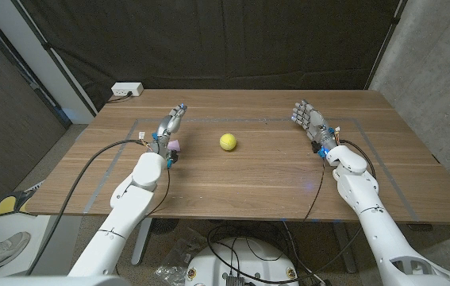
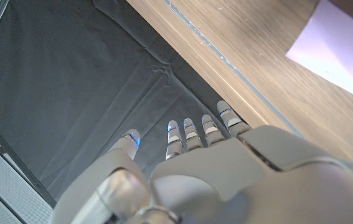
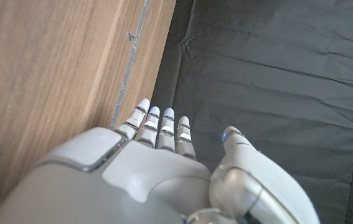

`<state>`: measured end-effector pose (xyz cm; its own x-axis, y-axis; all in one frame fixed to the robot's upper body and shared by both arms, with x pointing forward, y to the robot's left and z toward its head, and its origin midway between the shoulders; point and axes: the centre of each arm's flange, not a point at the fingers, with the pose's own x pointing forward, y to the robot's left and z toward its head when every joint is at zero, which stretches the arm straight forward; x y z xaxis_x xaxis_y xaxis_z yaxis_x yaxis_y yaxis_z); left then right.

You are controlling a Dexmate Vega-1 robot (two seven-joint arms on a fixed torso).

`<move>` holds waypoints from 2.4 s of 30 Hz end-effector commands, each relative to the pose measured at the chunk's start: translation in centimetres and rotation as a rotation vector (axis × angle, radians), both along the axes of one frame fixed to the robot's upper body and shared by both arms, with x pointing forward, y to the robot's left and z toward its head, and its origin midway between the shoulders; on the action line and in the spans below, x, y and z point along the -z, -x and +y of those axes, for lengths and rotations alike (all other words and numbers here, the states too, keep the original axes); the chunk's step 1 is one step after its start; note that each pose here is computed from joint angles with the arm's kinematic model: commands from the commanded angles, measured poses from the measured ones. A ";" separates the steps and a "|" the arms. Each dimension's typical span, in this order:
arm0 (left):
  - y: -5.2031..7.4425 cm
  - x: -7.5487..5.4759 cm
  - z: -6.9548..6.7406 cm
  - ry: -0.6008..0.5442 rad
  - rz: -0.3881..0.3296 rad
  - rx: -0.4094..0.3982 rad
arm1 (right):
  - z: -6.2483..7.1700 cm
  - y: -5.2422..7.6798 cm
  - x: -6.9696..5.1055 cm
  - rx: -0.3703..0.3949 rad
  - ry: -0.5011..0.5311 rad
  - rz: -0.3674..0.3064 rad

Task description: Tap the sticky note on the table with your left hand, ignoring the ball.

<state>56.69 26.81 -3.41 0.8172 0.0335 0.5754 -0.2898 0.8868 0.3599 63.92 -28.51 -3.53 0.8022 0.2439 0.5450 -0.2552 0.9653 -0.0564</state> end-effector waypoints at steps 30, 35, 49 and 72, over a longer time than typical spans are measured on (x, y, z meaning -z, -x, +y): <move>2.7 -0.9 -1.2 -0.321 0.142 -0.433 | -0.2 -0.9 0.3 -0.028 0.005 0.007; 2.4 -1.1 -1.5 -0.364 0.161 -0.474 | -0.3 -1.0 0.4 -0.026 0.000 0.008; 1.9 -1.4 -2.3 -0.443 0.252 -0.566 | -0.5 -1.2 0.6 -0.027 0.002 0.008; 1.3 -0.6 -1.7 -0.522 0.384 -0.628 | 0.3 -1.8 0.7 -0.047 0.006 0.004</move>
